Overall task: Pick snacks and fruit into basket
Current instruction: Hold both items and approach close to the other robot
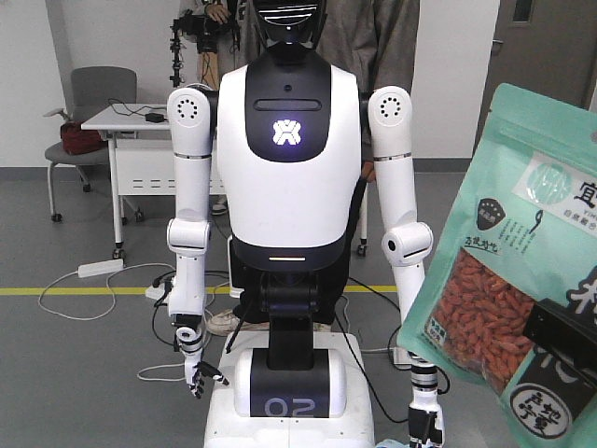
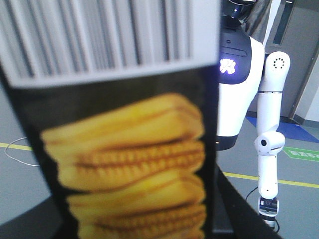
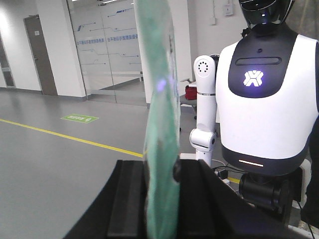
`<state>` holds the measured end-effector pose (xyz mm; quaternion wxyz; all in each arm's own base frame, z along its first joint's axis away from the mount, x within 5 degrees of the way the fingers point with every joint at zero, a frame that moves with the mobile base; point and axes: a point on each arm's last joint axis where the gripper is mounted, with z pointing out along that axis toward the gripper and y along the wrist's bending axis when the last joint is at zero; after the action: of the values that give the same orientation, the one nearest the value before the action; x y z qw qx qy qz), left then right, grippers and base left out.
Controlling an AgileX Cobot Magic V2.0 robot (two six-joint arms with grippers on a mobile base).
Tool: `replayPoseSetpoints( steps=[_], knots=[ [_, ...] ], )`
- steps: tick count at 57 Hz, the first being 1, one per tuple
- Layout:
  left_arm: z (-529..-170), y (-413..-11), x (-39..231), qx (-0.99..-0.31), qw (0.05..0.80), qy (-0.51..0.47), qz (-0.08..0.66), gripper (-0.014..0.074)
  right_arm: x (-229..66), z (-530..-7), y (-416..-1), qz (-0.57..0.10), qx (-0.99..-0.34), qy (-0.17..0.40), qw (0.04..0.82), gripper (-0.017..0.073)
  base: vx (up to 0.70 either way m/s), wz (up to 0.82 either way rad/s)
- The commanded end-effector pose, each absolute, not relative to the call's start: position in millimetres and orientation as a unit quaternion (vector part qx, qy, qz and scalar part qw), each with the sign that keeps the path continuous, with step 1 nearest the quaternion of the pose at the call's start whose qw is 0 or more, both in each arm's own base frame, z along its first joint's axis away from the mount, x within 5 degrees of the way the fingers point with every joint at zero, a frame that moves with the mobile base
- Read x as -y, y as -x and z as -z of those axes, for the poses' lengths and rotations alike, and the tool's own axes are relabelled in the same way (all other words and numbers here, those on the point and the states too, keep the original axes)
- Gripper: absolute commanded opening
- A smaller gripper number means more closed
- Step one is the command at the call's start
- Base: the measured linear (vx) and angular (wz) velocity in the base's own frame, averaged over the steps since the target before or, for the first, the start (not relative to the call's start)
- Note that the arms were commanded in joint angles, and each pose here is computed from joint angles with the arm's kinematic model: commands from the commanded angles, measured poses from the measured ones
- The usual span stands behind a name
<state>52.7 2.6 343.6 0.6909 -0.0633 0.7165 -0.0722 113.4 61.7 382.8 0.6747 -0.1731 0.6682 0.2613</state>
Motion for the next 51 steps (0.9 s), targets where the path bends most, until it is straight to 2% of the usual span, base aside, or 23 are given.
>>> replayPoseSetpoints(
  steps=[1,51],
  knots=[
    [-363.6,-51.0,-0.8,-0.673,0.733,0.049,0.083,0.0002,-58.4,-393.8,-113.1,-0.249,-0.657,0.163,0.692,-0.0009,0.06,0.01],
    [-363.6,-51.0,-0.8,-0.673,0.733,0.049,0.083,0.0002,-58.3,-393.8,-113.1,-0.249,-0.657,0.162,0.693,-0.0009,0.08,-0.01]
  ],
)
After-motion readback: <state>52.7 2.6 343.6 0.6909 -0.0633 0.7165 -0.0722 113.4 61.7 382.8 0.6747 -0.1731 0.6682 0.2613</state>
